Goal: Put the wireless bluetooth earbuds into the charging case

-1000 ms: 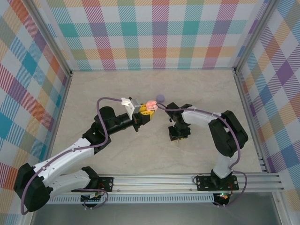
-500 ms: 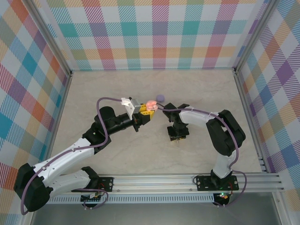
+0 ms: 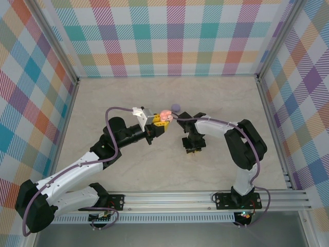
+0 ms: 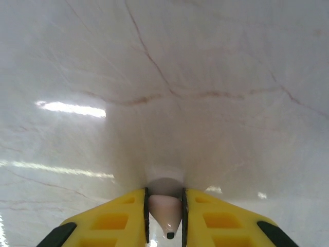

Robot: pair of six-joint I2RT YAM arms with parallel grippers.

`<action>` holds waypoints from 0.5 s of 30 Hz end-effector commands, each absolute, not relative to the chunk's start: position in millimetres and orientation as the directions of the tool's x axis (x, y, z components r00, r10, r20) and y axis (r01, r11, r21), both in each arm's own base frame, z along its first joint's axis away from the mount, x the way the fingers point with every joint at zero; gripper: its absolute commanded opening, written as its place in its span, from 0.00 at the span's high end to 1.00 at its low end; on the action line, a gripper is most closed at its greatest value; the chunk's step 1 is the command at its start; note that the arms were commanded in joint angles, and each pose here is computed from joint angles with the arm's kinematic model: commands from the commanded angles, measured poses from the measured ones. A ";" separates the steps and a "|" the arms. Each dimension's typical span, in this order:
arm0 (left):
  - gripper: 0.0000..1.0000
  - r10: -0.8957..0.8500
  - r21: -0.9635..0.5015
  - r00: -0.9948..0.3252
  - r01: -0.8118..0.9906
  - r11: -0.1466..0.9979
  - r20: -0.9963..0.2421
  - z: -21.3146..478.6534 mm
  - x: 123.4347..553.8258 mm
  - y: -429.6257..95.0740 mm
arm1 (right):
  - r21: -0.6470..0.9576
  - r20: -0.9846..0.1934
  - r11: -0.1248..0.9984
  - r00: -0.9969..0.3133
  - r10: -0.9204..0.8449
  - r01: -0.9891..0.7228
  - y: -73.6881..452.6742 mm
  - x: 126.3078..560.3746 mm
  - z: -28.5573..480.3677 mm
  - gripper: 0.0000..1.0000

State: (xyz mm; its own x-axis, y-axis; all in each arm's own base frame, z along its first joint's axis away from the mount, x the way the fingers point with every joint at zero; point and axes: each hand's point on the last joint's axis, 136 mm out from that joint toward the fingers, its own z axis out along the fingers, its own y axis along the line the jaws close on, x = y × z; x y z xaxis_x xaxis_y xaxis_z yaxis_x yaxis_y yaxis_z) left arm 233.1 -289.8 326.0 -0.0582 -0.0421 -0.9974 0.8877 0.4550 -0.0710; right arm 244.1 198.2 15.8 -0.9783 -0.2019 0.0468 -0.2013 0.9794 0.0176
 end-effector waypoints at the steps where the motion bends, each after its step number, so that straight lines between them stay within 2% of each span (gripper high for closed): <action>1: 0.84 -0.082 -0.059 -0.024 0.891 0.451 -0.996 341.2 227.0 -288.3 | 0.037 -0.032 0.970 -0.971 -0.237 -0.238 217.9 269.9 23.2 0.77; 7: 0.84 -0.084 -0.060 -0.025 0.890 0.452 -0.996 340.7 226.3 -287.6 | 0.046 -0.072 0.961 -0.960 -0.271 -0.274 237.7 297.6 30.0 0.77; 15: 0.85 -0.081 -0.060 -0.025 0.889 0.455 -0.996 339.5 226.7 -287.4 | 0.027 -0.053 0.955 -0.954 -0.294 -0.295 251.1 319.5 20.9 0.76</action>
